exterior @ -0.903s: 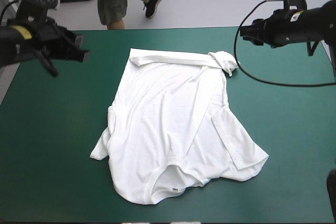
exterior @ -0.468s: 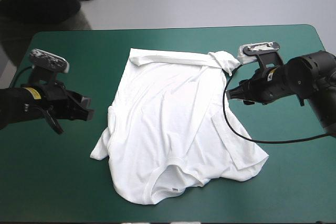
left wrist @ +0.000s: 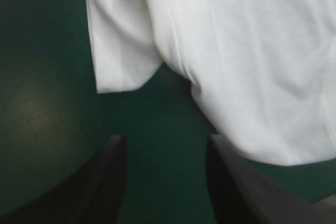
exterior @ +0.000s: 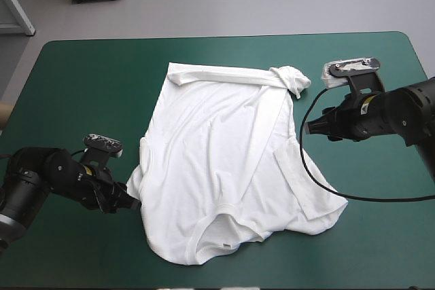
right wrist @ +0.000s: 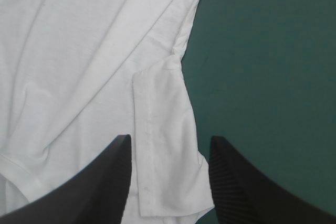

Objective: Fold the cloth

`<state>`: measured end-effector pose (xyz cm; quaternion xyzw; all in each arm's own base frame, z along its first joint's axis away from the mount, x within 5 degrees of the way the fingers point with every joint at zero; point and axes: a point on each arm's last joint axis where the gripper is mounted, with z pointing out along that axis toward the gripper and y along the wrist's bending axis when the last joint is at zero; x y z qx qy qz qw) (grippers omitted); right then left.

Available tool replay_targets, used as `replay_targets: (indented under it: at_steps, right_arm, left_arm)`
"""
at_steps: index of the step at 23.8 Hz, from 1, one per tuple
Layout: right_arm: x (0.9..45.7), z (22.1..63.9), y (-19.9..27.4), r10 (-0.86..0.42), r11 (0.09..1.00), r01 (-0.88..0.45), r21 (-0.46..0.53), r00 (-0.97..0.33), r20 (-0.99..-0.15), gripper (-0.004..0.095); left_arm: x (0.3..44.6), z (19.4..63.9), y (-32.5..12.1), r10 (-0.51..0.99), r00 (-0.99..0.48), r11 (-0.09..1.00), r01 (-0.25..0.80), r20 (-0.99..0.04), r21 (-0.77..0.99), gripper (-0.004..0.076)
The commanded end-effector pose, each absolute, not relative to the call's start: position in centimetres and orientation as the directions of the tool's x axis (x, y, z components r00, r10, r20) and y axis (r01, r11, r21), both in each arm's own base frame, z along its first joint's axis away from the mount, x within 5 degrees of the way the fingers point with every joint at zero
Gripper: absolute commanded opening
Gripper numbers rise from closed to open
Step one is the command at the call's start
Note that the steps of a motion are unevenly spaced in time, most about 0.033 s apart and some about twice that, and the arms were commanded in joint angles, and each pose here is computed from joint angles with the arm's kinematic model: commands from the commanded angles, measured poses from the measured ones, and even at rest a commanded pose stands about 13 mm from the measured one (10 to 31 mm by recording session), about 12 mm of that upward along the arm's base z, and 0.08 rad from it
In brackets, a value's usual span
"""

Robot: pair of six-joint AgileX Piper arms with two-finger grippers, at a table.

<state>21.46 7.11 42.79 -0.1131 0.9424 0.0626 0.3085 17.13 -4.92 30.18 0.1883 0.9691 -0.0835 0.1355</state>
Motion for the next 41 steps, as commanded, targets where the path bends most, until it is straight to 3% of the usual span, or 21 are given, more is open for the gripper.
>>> replay_targets:
  at_steps: [1,16,22,24,25,27,31,35,41]
  right_arm:
    - [20.8,44.2,6.9,-0.16,0.965,-0.258,0.054,-0.736,-0.658,0.0433]
    - [20.8,44.2,6.9,-0.16,0.965,-0.258,0.054,-0.736,-0.658,0.0416]
    - [20.8,44.2,6.8,-0.168,0.967,-0.253,0.035,-0.732,-0.66,0.0414]
    - [20.9,44.3,6.5,-0.178,0.971,-0.241,0.003,-0.728,-0.662,0.0414]
    - [20.9,44.3,6.4,-0.184,0.972,-0.235,-0.013,-0.726,-0.663,0.0414]
    - [21.0,44.3,6.2,-0.188,0.973,-0.23,-0.025,-0.723,-0.664,0.0414]
    - [21.0,44.3,6.2,-0.186,0.973,-0.229,-0.024,-0.724,-0.665,0.0412]
    - [21.7,43.9,6.0,-0.118,0.989,-0.145,-0.014,-0.747,-0.654,0.0433]
    - [23.0,38.7,7.0,-0.137,0.986,-0.165,0.012,-0.857,-0.497,0.0543]
  left_arm:
    - [18.2,29.8,-5.3,0.3,-0.882,0.923,0.365,-0.364,-0.123,0.0347]
    - [23.5,23.2,-6.1,0.283,-0.933,0.94,0.316,-0.22,-0.128,0.0347]
    - [24.6,19.5,-6.5,0.223,-0.972,0.959,0.233,-0.079,-0.163,0.0344]
    - [24.0,17.6,-7.5,0.233,-0.973,0.953,0.227,0.006,-0.2,0.0241]
    - [23.2,16.6,-8.6,0.285,-0.958,0.943,0.272,0.04,-0.194,0.0111]
    - [22.4,15.9,-10.1,0.326,-0.945,0.931,0.315,0.035,-0.185,-0.0007]
    - [22.3,15.8,-11.1,0.344,-0.939,0.924,0.337,0.009,-0.179,-0.0009]
    - [22.2,16.2,-11.1,0.329,-0.944,0.928,0.324,-0.002,-0.181,-0.0009]
    - [22.2,16.9,-11.0,0.329,-0.944,0.927,0.329,-0.033,-0.183,-0.0009]
